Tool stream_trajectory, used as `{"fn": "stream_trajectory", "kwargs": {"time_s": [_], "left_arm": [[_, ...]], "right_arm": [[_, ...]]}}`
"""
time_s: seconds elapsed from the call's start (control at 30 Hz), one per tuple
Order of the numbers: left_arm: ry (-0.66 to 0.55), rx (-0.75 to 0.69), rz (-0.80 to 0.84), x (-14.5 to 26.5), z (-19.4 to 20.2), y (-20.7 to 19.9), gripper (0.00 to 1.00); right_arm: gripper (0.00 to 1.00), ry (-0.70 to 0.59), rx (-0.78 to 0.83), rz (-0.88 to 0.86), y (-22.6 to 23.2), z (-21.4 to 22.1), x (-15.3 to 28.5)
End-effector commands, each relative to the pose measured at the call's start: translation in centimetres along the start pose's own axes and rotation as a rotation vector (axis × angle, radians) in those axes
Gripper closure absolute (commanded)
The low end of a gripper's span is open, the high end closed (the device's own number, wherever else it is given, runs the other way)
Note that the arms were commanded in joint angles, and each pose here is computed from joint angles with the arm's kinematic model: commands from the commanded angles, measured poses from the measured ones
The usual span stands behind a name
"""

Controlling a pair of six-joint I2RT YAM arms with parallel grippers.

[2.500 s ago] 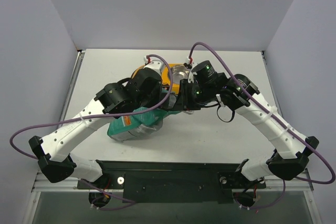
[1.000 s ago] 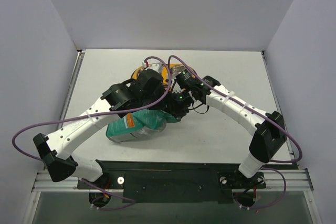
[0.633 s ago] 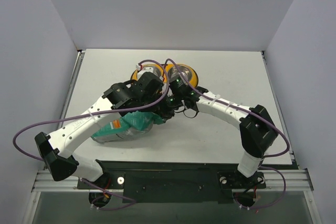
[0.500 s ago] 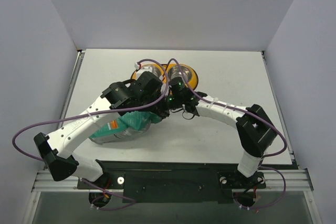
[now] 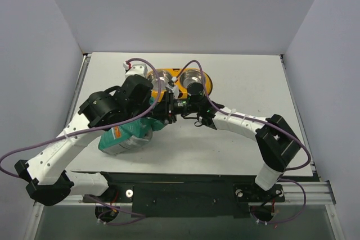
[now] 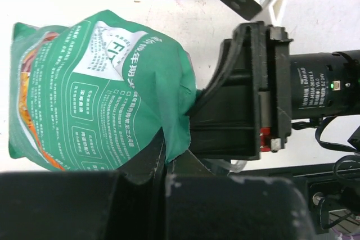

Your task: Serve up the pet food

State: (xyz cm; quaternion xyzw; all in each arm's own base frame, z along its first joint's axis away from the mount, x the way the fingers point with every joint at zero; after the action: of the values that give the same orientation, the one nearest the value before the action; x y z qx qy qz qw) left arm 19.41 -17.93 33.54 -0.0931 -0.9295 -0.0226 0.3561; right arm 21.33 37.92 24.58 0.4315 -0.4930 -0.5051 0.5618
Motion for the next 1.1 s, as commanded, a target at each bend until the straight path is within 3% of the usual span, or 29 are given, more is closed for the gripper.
{"fn": "stream_trajectory", "kwargs": {"time_s": [0.0,0.1,0.2,0.7,1.07], "left_arm": [[-0.369,0.243,0.198,6.7,-7.5,0.6,1.0],[-0.376,0.232,0.176,6.6,-7.7,1.7,1.0],[-0.364,0.231,0.162,6.3,-7.6,2.4,1.0],[-0.395,0.254,0.105,6.1,-7.0,3.6,1.0],[-0.449,0.241,0.016,6.6,-7.0,5.4,1.0]], "right_arm": [[1.0,-0.009,0.244,-0.255,6.4,1.2,2.0],[1.0,-0.02,0.31,-0.248,7.4,2.6,3.6],[1.0,-0.037,0.314,-0.095,6.5,3.0,3.9],[1.0,-0.06,0.249,-0.216,9.6,3.7,4.9],[1.0,-0.065,0.233,-0.193,8.8,5.1,6.9]]}}
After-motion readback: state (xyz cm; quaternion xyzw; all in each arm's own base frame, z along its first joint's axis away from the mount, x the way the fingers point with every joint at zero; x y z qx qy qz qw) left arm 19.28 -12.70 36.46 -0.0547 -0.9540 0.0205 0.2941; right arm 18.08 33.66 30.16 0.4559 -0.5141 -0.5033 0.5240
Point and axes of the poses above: each gripper's point midway between its finger pads, its own x axis back along the fingers, its own y axis along the line the jaws close on, z = x × y, the point moved 5 cm from there along x, back along the fingers, and after that the axes turned 11 degrees about -x, right-handed, at the moved point
